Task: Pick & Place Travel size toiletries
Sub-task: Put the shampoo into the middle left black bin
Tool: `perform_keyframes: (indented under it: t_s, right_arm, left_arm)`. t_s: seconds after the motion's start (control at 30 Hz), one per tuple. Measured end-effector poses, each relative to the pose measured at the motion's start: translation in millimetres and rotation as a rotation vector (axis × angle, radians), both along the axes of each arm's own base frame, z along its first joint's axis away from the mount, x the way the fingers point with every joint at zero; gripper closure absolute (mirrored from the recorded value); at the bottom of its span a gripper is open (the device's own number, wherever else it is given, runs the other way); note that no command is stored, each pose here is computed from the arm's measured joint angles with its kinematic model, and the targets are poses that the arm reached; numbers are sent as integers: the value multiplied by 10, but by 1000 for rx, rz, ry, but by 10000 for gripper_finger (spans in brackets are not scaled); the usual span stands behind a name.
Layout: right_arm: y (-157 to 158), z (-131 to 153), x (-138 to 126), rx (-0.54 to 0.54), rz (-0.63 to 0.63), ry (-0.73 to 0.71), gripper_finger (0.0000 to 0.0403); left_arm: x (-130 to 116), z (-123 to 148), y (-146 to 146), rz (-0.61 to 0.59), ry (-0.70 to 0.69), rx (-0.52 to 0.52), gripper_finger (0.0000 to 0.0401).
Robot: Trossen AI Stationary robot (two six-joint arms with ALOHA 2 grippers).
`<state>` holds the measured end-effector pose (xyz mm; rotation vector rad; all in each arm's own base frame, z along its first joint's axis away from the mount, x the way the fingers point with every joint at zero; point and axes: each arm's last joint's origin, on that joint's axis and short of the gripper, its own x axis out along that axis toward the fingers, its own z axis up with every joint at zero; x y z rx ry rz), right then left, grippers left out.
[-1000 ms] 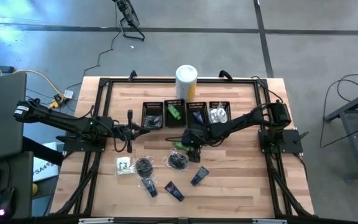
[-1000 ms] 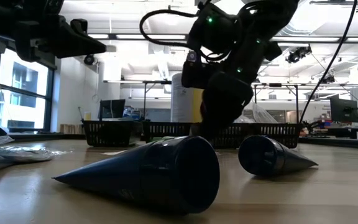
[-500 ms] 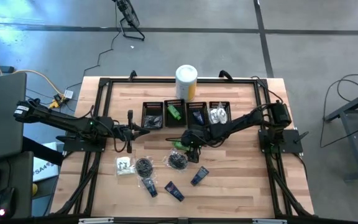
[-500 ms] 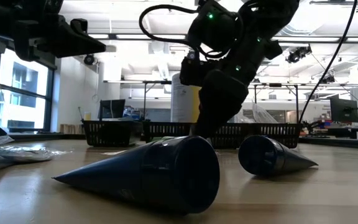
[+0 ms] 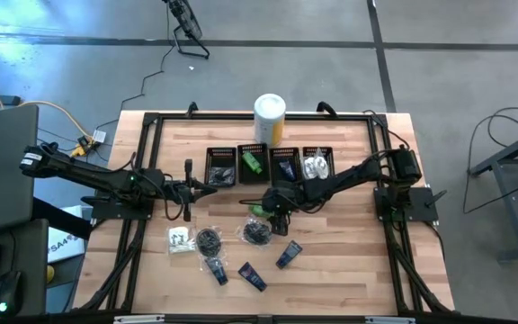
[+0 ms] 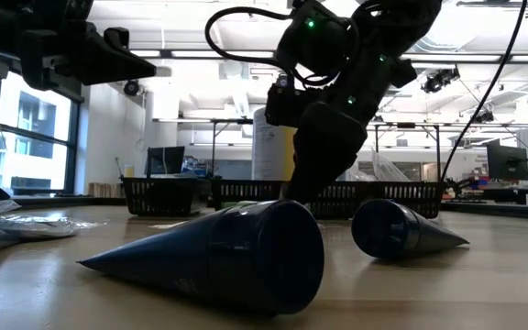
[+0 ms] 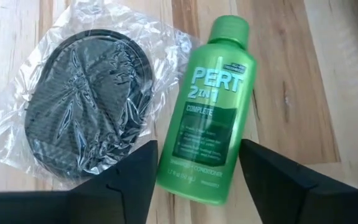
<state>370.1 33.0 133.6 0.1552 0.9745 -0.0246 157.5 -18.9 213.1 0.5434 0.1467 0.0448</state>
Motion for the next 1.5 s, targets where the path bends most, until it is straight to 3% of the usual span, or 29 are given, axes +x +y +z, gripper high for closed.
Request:
perform_keyframes:
  t_s: [0.37,0.53,0.83,1.2,1.5]
  right_arm:
    - [-6,3,1,-16,-11,-3,228]
    - [-6,3,0,-17,-9,-2,206]
    - [-20,6,5,-60,-29,-11,126]
    - [-53,44,60,-74,9,-78,143]
    - [-27,-244,116,-119,19,-36,144]
  left_arm:
    - [0,0,0,0,0,0,393]
    - [0,0,0,0,0,0,393]
    - [0,0,0,0,0,0,393]
    - [-1,-4,0,0,4,1,393]
    - [-1,-8,-1,-3,7,-1,393]
